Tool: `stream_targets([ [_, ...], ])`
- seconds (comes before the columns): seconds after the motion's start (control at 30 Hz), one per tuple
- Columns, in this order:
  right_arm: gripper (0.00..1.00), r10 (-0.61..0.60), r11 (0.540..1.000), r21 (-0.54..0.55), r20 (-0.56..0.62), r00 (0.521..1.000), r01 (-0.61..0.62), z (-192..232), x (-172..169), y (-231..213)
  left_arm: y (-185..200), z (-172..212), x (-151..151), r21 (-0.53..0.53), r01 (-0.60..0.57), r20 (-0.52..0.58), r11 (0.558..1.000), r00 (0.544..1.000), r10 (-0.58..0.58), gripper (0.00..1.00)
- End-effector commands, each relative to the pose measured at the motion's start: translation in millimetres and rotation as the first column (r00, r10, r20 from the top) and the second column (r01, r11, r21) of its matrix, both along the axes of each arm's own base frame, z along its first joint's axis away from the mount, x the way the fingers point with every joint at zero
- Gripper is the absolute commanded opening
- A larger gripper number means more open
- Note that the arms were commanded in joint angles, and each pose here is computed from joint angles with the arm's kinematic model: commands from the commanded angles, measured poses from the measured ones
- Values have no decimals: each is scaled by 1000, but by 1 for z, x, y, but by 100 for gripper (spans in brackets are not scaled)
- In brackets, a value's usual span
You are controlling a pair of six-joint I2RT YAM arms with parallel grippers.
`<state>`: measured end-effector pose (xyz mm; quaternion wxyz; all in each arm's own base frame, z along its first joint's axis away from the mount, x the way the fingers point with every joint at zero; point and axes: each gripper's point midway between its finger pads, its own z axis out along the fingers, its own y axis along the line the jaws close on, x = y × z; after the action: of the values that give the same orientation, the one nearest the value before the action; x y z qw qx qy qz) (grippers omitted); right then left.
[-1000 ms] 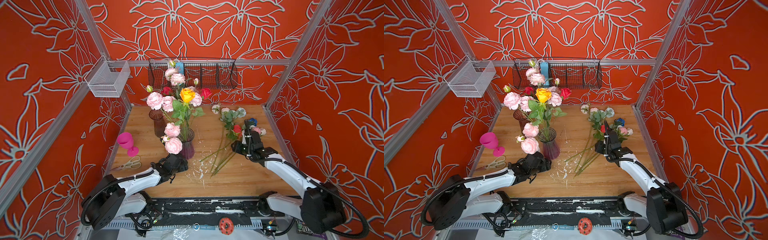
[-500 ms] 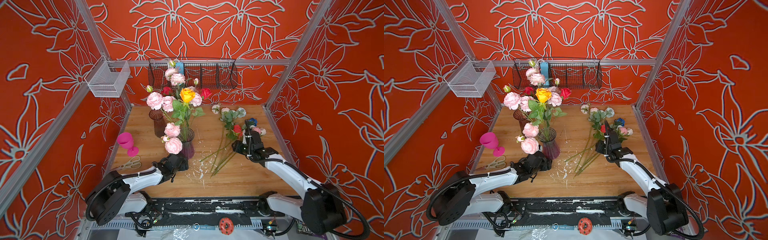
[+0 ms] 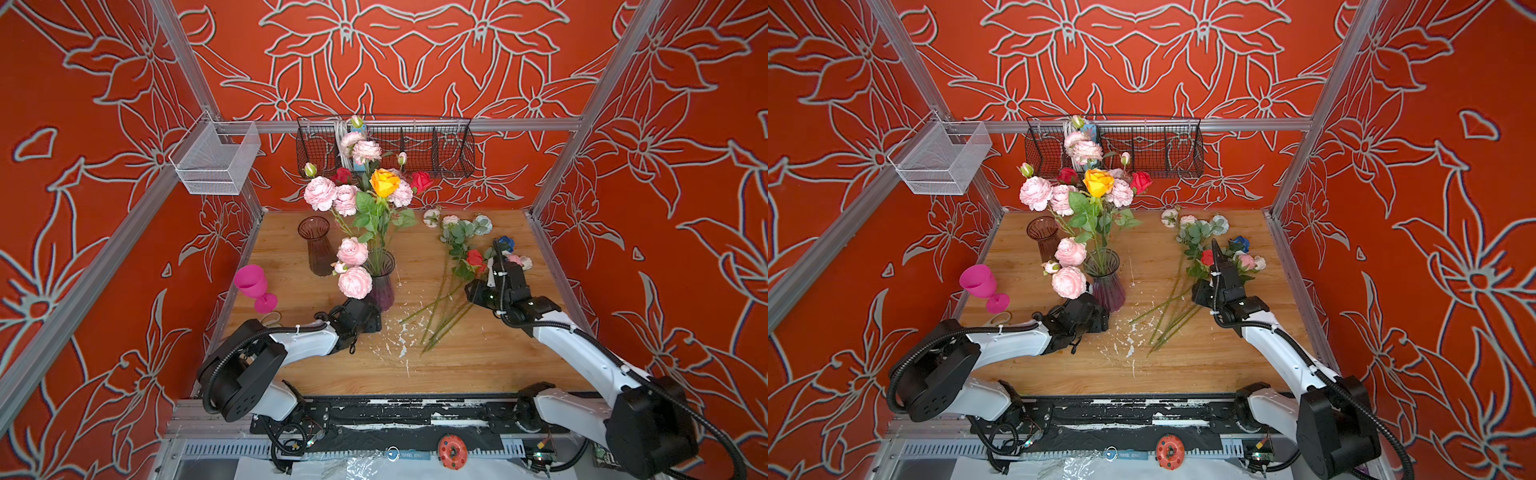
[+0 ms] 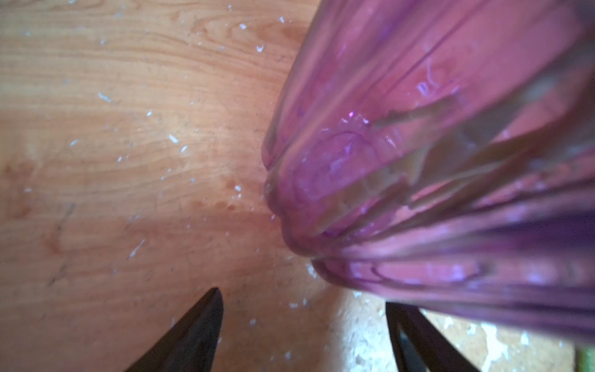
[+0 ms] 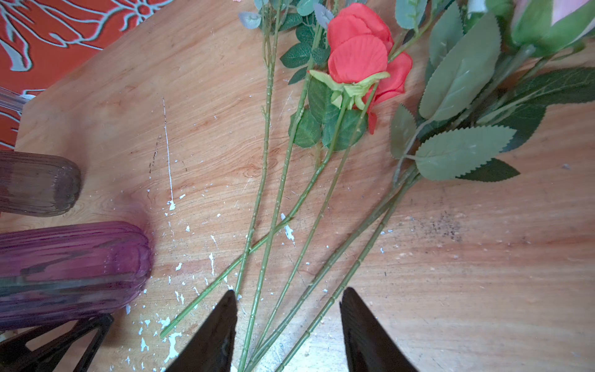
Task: Arrange the flowers into the vase
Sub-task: 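Push the purple vase farther from the robot with the left gripper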
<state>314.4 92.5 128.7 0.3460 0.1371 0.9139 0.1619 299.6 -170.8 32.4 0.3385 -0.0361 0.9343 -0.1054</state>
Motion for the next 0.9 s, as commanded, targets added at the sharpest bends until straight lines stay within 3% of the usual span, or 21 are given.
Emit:
stream_targets([
  [0.0, 54, -21, 1000, -21, -8, 1000, 21, -4, -4, -7, -7, 9, 17, -8, -1, 36, 1000, 999, 2, 79],
  [0.4, 54, -12, 1000, -9, 11, 1000, 12, 1, -3, -5, -14, 11, 54, -15, -130, 48, 991, 990, 131, 79],
  [0.87, 55, 49, 998, 42, 62, 997, -52, 14, -2, 8, 3, 7, 86, -40, -367, 65, 929, 927, 369, 80],
])
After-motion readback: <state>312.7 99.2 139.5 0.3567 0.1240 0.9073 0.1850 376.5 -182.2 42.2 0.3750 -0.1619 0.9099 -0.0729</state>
